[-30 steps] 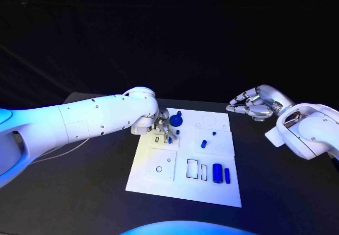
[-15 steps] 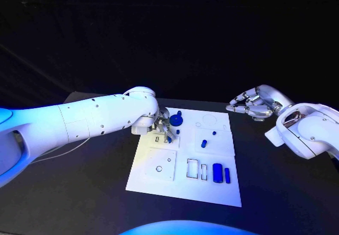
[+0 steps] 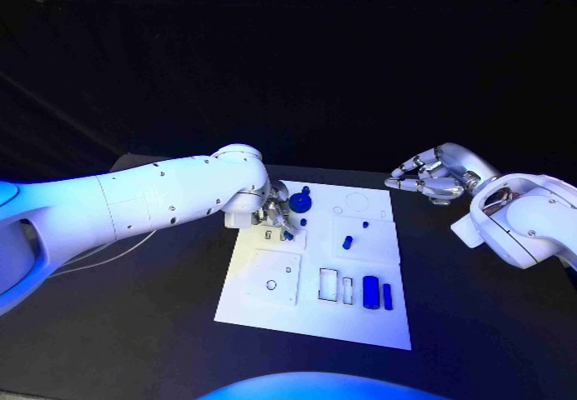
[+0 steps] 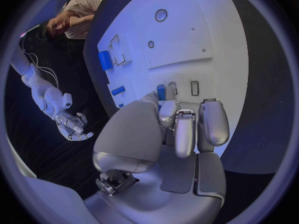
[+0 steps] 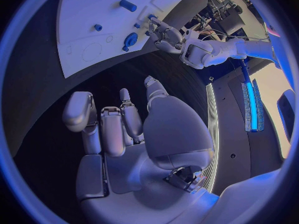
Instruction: Assemble the parts on the task board
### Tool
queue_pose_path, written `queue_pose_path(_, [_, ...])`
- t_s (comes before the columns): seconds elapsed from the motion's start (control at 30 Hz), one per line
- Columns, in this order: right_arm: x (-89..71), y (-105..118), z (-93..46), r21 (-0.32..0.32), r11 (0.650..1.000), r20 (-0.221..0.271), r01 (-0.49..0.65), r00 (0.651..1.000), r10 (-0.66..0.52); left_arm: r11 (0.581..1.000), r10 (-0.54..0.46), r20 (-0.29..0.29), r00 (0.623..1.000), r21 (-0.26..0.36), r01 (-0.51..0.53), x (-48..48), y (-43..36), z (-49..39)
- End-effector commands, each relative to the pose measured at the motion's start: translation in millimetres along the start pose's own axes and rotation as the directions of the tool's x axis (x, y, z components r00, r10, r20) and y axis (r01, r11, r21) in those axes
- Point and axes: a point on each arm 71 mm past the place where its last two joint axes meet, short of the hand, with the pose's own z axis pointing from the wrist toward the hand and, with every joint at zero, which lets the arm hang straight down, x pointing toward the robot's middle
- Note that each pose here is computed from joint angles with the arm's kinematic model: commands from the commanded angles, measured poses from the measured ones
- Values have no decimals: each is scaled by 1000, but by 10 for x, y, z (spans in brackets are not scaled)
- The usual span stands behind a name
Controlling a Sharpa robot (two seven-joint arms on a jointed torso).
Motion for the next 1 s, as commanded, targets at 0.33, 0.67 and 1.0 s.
queue_pose_path(0.33, [4,-17,5,5,1000,-6,9,1000,-9,996,-83,-5,997,31,83,19,53,-64])
queue_pose_path(0.67, [-2,-35,1,9,1000,-3,8,1000,-8,991,-130,108,986,53,125,14,129,-192])
queue_pose_path(1.0, [-12,-51,-5,12,1000,-1,8,1000,-8,992,-122,215,969,63,111,109,152,-220])
